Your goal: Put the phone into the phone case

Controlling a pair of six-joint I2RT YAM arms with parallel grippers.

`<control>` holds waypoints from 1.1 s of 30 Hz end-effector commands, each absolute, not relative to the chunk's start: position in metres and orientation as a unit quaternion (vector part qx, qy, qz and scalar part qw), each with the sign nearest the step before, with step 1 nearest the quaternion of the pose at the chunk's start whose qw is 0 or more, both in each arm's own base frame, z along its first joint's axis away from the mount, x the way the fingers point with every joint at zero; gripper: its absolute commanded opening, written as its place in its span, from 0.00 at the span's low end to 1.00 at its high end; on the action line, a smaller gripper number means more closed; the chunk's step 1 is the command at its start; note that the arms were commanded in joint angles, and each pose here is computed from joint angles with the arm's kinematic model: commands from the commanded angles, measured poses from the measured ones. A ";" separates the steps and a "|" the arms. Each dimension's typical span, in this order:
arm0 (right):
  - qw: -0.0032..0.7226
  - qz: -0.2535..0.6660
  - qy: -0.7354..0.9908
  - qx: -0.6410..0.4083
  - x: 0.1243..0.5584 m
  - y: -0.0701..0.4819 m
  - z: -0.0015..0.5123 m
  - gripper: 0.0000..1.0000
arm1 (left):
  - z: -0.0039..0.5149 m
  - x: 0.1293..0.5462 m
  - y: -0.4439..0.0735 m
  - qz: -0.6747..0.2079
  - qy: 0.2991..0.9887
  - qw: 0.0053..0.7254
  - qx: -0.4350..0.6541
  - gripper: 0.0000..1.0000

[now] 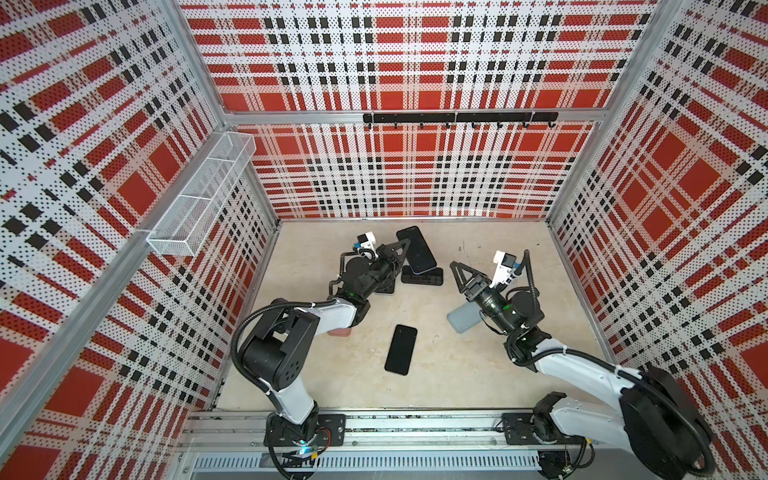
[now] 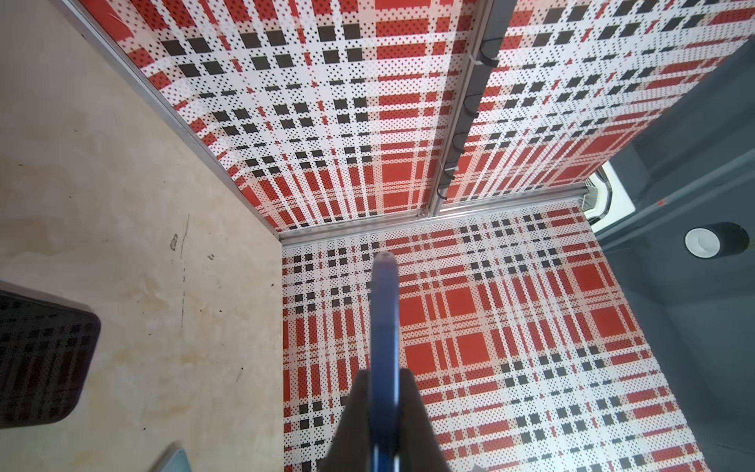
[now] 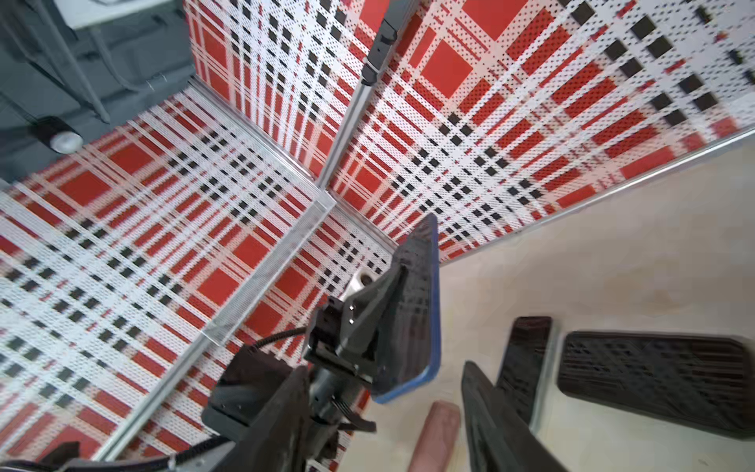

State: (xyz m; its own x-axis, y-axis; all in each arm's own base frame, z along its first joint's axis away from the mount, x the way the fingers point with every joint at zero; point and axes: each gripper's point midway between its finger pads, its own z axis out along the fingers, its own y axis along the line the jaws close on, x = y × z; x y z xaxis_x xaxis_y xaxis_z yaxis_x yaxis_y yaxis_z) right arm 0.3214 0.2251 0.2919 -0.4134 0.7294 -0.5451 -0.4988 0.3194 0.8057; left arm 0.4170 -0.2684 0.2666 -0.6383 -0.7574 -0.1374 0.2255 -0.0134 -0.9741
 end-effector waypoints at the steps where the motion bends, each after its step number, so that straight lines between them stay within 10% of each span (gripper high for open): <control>1: 0.504 0.695 0.497 0.122 0.316 0.225 0.344 0.63 | 0.304 0.409 -0.265 -0.720 0.539 0.385 -0.208 0.00; 33: 0.381 0.735 0.536 0.166 0.358 0.281 0.288 0.43 | 0.302 0.399 -0.273 -0.723 0.537 0.398 -0.173 0.00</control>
State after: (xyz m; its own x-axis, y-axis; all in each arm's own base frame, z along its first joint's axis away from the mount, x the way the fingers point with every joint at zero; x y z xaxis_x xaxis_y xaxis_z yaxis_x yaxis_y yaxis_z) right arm 0.3637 0.2742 0.2681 -0.6210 0.7603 -0.1903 -0.3525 -0.0541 0.9342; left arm 0.4067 -0.2714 0.2703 -0.6287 -0.7649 -0.1403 0.2841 -0.0580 -0.9570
